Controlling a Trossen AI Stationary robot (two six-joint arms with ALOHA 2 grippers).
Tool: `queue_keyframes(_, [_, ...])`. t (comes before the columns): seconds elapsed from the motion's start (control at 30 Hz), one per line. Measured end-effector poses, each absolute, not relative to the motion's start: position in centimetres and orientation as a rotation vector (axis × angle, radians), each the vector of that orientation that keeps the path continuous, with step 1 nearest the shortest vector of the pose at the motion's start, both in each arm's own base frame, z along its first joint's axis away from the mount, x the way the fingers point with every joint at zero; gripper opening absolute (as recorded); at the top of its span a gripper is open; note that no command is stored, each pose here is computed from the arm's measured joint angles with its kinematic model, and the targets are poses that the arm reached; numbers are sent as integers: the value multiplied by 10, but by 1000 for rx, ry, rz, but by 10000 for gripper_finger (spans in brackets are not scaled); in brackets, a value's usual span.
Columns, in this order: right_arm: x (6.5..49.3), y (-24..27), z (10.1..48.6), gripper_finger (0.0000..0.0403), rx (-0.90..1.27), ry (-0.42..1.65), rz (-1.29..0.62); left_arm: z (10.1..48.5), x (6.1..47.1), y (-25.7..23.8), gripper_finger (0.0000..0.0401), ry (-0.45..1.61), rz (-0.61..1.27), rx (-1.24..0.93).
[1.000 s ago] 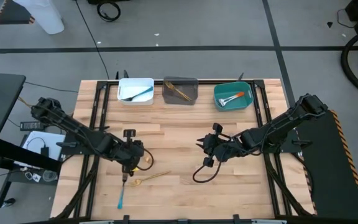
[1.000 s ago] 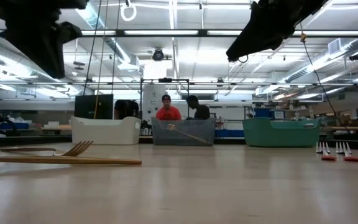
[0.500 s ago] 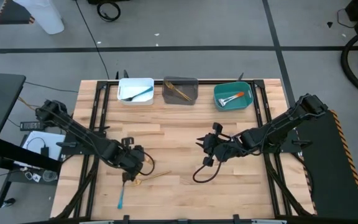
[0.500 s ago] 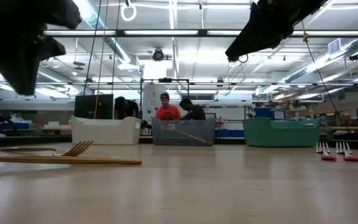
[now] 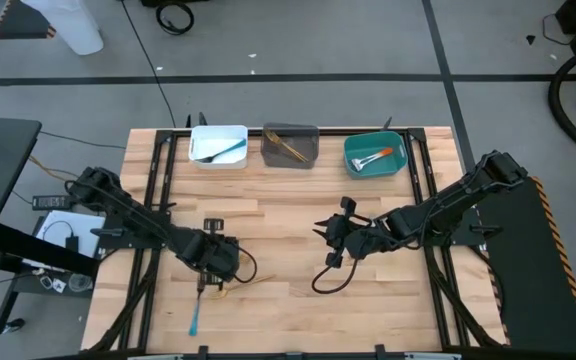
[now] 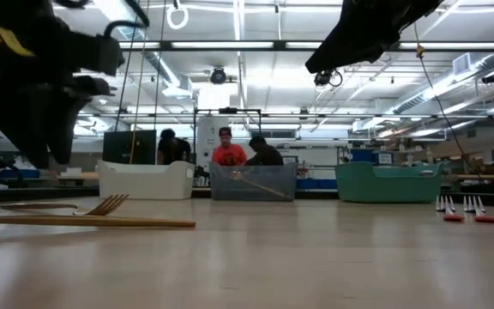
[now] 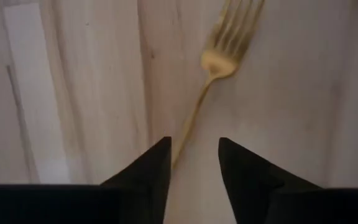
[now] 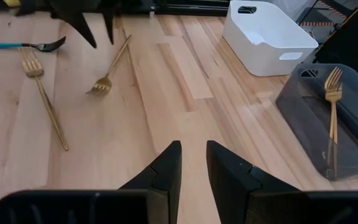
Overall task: Sort silverware by color (type)
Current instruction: Put the top gold fork into the black bin
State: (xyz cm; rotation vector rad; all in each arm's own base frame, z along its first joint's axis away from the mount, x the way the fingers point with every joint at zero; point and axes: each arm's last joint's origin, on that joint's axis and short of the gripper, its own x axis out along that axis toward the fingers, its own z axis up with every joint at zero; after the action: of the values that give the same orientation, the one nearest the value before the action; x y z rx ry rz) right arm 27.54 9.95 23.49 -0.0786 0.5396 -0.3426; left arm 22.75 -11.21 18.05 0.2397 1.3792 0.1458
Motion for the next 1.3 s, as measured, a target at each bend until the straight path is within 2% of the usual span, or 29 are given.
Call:
queue_keyframes(0.23, [276, 100, 235, 86, -47, 540, -325, 165, 230, -96, 147, 1417, 74, 287])
queue_keyframes(0.57, [276, 102, 235, 86, -29, 538, -312, 166, 244, -85, 142, 1373, -73, 254])
queue_keyframes(1.3, [276, 108, 238, 86, -20, 511, -278, 140, 251, -85, 142, 1468, -111, 325])
